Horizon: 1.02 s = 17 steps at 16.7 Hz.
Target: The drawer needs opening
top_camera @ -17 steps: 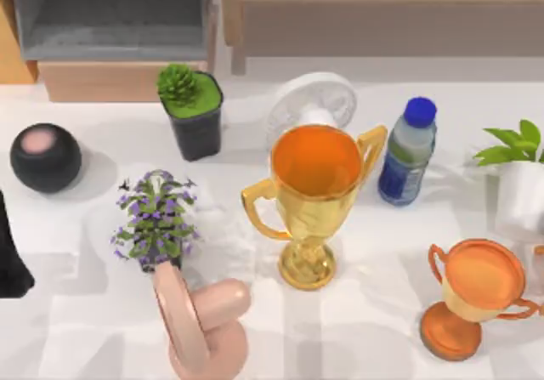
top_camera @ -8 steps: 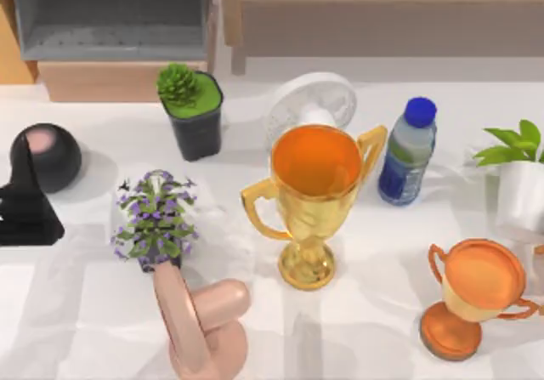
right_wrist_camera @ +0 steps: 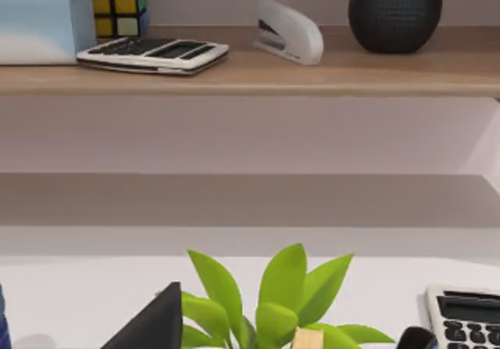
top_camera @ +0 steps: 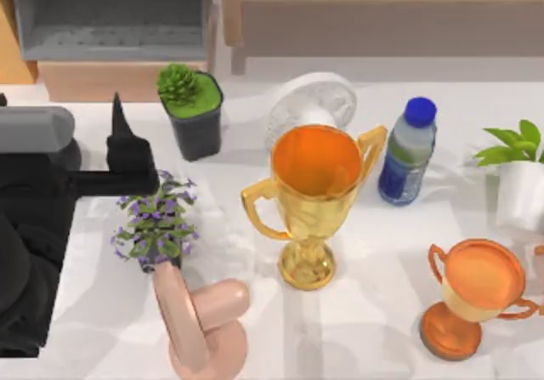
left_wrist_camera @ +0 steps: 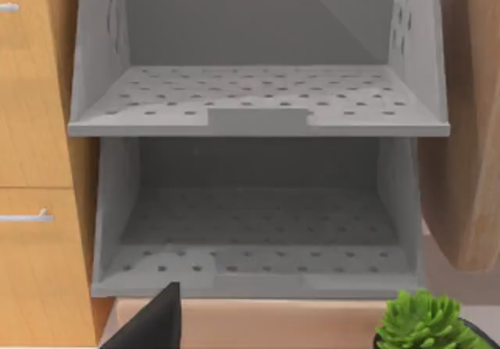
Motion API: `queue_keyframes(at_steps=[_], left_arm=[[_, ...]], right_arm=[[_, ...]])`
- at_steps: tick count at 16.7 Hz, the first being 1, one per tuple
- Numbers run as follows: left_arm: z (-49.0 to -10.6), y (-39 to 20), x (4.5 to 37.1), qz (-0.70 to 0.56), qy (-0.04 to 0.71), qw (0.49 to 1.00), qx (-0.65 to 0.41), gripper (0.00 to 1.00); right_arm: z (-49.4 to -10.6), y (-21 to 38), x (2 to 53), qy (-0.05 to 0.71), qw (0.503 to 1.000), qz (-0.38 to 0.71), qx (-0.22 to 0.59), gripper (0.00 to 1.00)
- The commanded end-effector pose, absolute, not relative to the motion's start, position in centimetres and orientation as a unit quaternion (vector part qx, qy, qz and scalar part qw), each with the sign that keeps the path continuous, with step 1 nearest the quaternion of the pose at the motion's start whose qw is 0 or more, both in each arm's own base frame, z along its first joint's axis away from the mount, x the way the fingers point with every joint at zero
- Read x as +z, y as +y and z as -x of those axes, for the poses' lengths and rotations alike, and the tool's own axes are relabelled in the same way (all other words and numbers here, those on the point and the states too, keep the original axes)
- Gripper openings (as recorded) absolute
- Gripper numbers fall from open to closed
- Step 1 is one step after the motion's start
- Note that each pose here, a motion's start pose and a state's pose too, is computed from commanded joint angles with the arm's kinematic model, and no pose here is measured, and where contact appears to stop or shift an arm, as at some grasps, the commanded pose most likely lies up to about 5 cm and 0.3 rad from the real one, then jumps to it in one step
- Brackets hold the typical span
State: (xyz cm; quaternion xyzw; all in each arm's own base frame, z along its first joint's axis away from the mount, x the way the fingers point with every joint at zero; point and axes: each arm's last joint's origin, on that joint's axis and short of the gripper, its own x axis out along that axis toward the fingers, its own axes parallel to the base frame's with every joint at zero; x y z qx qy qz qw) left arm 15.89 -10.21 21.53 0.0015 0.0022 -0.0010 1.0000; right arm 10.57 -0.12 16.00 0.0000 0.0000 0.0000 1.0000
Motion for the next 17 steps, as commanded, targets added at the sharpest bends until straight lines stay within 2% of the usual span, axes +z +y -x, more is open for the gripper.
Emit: queue_keyframes(at_steps=[10, 13, 17], left_arm=[[-16.6, -11.3, 21.7, -0.015, 0.001, 1.0, 0.002, 1.0], [-19.0, -11.1, 22.2, -0.07, 0.0, 0.998, 0.005, 1.0], [-24.5, -9.6, 22.5, -0.19, -0.001, 0.982, 0.007, 1.0]], right_arm=[[-10.6, -0.1, 16.0, 0.0, 1.0, 0.0, 0.0, 1.0], [-10.6, -0.1, 16.0, 0.0, 1.0, 0.0, 0.0, 1.0], [-10.6, -0.1, 16.0, 0.0, 1.0, 0.0, 0.0, 1.0]])
